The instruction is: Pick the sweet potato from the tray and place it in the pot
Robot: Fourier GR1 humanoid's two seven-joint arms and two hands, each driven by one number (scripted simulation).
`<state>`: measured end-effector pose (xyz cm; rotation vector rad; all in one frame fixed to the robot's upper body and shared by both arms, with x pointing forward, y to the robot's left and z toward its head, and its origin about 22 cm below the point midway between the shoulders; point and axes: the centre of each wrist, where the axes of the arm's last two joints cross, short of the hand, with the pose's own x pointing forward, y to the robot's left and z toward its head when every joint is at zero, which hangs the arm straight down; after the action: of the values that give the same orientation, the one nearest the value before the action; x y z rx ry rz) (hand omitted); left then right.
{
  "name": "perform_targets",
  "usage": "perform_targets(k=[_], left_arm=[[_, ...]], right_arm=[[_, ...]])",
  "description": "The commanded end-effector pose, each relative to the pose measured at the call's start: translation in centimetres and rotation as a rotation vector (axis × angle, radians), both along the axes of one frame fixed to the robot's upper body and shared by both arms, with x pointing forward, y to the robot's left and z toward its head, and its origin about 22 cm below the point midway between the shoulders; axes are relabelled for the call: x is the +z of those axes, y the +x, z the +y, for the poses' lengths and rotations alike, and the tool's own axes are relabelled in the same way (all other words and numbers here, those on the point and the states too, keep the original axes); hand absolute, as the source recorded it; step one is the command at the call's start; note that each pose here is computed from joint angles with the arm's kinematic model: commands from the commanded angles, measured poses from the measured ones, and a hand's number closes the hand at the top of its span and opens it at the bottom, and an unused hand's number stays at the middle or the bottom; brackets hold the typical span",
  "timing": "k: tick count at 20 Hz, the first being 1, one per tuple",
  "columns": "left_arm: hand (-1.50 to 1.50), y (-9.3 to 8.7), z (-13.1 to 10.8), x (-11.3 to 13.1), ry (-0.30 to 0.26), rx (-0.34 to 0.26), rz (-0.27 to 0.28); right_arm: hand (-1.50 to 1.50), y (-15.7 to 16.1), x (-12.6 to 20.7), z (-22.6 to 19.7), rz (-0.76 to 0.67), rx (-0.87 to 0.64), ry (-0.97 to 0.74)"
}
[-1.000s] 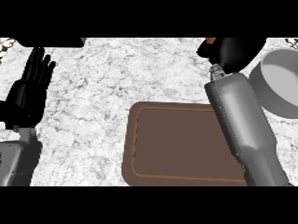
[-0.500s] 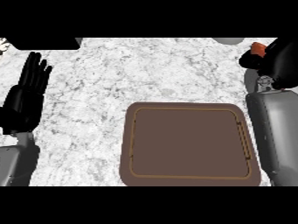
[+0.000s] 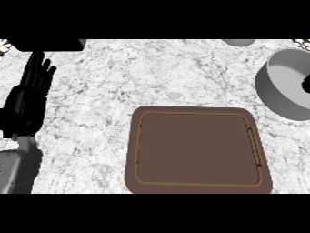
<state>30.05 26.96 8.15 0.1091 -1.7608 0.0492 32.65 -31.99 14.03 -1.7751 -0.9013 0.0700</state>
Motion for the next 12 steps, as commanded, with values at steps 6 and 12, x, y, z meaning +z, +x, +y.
perform_targets(k=[6, 12], left_arm=[[0.00, 0.8, 1.7, 0.0, -0.001, 0.021, -0.010], [0.00, 2.5, 0.6, 0.7, -0.008, 0.004, 0.006]], right_arm=[[1.50, -1.7, -3.0, -7.4, 0.000, 0.005, 0.007], [1.50, -1.6, -6.4, -11.9, 0.158, -0.011, 0.092]])
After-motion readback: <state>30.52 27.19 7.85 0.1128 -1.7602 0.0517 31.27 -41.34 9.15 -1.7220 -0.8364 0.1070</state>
